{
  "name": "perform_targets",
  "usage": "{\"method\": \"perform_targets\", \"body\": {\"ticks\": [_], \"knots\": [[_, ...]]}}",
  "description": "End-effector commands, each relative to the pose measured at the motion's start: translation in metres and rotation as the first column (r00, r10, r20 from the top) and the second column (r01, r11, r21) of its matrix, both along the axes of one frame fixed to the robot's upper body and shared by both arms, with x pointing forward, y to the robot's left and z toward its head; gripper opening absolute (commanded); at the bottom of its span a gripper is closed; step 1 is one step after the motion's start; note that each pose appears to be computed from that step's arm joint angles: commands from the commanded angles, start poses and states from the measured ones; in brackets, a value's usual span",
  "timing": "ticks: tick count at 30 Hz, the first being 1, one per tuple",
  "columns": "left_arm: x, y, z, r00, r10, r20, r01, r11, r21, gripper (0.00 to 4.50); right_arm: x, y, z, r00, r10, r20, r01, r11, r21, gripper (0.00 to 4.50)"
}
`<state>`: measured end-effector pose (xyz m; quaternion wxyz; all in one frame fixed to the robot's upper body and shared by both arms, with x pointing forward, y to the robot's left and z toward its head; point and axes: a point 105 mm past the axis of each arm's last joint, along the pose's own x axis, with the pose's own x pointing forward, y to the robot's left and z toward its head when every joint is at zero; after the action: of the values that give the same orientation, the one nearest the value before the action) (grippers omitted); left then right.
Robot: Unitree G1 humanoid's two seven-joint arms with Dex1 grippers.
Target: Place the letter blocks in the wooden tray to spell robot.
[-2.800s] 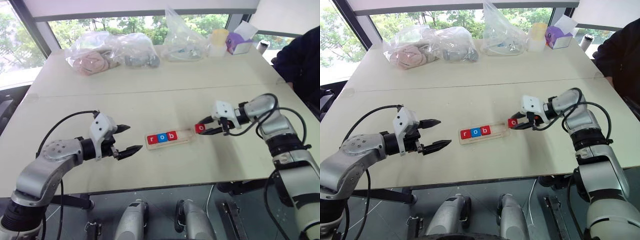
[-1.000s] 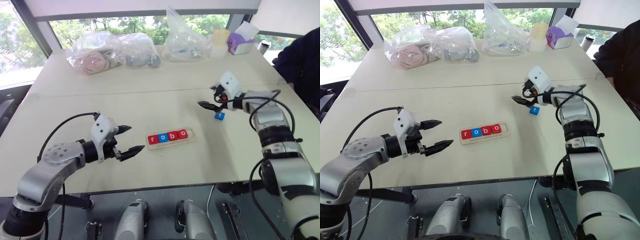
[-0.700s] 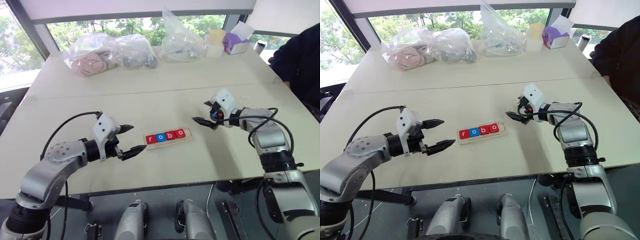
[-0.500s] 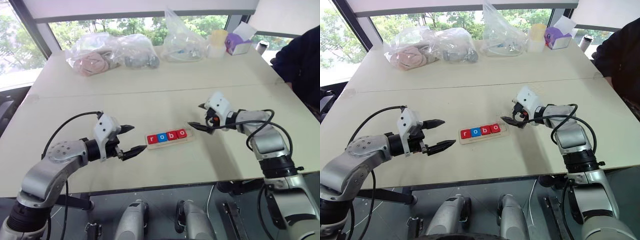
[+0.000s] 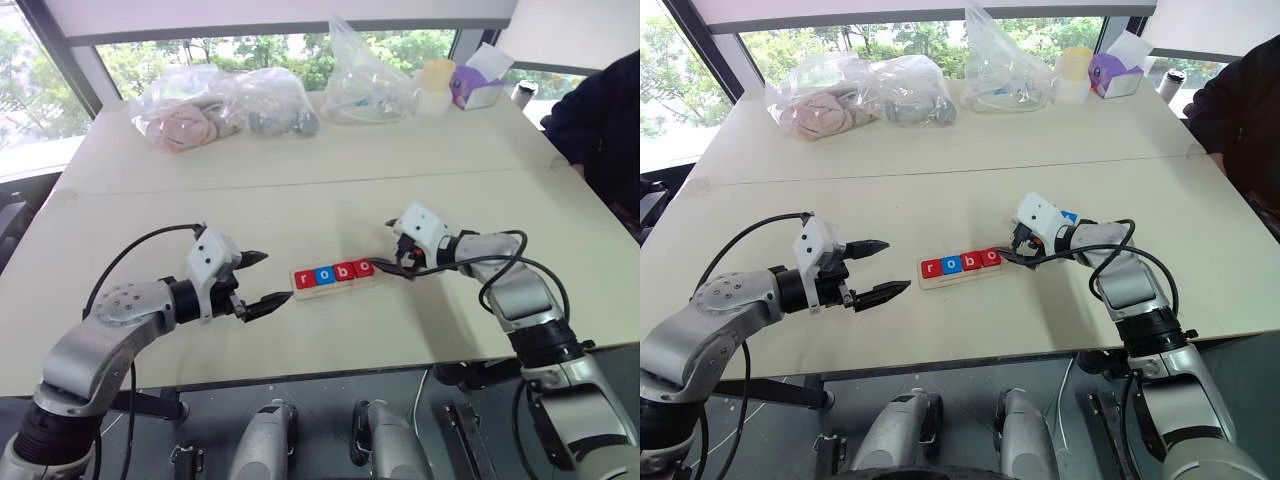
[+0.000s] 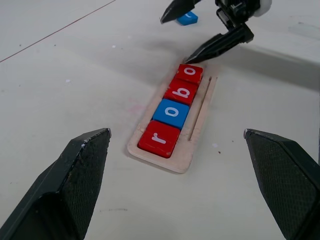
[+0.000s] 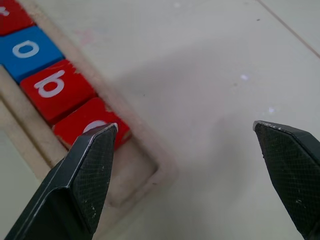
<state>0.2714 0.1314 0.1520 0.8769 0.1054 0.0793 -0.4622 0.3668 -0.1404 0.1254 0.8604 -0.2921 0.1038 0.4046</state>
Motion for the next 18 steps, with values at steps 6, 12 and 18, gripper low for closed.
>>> {"method": "perform_targets", "body": {"ticks": [6, 12, 18], "knots": [[-0.002, 0.000, 0.012, 0.998, -0.003, 0.057, 0.002, 1.000, 0.007, 4.50, 0.002, -0.007, 0.011, 0.999, -0.030, 0.035, 0.030, 0.999, 0.018, 4.45], [-0.002, -0.001, 0.011, 0.999, -0.006, 0.054, 0.006, 1.000, 0.005, 4.50, 0.001, -0.010, 0.021, 0.998, -0.057, 0.020, 0.056, 0.996, 0.063, 4.45], [-0.002, -0.002, 0.010, 0.999, -0.008, 0.052, 0.008, 1.000, 0.001, 4.50, -0.001, -0.016, 0.013, 0.998, -0.068, 0.010, 0.067, 0.997, 0.032, 4.45]]}}
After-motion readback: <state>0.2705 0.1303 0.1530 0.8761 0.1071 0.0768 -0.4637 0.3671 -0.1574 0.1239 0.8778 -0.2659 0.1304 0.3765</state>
